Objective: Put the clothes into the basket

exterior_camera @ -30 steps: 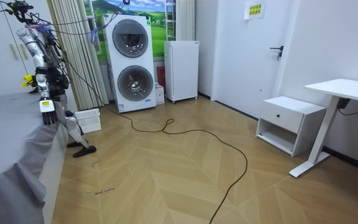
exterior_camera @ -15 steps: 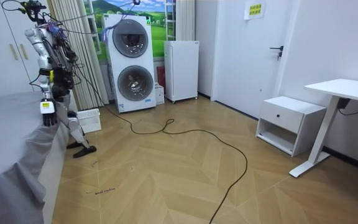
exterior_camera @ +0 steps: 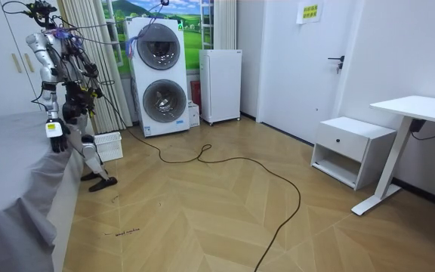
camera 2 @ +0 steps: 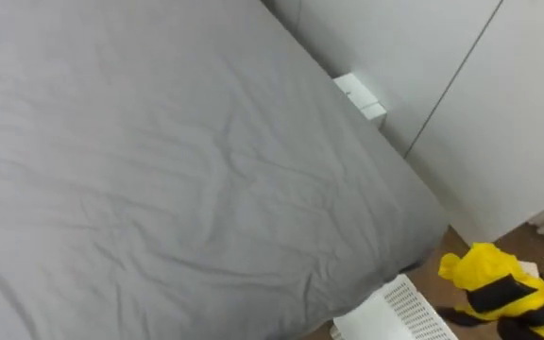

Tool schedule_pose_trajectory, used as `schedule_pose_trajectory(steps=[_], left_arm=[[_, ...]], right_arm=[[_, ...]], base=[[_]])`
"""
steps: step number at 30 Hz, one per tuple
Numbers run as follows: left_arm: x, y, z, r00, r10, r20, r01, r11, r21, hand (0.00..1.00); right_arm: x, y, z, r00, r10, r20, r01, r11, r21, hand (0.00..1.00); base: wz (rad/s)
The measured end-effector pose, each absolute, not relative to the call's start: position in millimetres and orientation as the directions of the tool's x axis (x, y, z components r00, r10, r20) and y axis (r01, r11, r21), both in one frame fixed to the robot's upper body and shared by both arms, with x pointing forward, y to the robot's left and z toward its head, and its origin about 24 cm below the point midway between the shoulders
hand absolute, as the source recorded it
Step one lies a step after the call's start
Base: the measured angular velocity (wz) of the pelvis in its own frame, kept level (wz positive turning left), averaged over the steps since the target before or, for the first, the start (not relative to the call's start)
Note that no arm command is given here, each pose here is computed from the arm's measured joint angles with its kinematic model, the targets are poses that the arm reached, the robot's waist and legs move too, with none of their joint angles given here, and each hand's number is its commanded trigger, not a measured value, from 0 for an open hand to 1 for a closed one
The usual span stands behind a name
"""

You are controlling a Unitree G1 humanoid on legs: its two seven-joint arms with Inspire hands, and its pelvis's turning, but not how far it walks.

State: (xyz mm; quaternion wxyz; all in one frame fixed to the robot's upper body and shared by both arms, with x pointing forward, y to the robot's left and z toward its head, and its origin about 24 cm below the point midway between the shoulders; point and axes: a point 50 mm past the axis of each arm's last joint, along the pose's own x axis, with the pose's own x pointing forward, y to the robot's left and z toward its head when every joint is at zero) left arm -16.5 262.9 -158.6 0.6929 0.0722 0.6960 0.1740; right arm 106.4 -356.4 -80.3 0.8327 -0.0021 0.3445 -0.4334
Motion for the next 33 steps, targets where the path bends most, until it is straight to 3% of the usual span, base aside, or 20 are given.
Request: schedule_pose_trajectory(steps=[15, 24, 25, 27, 28, 33], left_arm=[[22, 246, -166, 0.035, 0.303, -0.952, 0.018, 0.953, 0.304, 0.0], [50, 245, -165, 0.089, 0.299, -0.95, -0.005, 0.954, 0.3, 0.0], [54, 245, -165, 0.098, 0.299, -0.949, -0.004, 0.954, 0.3, 0.0], [58, 245, -164, 0.108, 0.298, -0.948, -0.004, 0.954, 0.3, 0.0], [59, 245, -164, 0.115, 0.297, -0.948, -0.001, 0.954, 0.299, 0.0], [63, 244, -164, 0.147, 0.295, -0.944, 0.001, 0.954, 0.299, 0.0]], right_arm=[[174, -370, -57, 0.386, -0.777, -0.498, 0.772, 0.567, -0.286, 1.0], [191, -363, -61, 0.359, -0.758, -0.545, 0.78, 0.564, -0.27, 1.0], [190, -363, -61, 0.356, -0.758, -0.546, 0.78, 0.563, -0.274, 0.82], [188, -364, -62, 0.347, -0.76, -0.55, 0.774, 0.563, -0.289, 0.21], [188, -364, -63, 0.338, -0.759, -0.557, 0.775, 0.56, -0.293, 0.0], [185, -369, -62, 0.314, -0.771, -0.554, 0.778, 0.543, -0.316, 0.0]], base=[[-0.06], [0.01], [0.09], [0.12], [0.21], [0.15]])
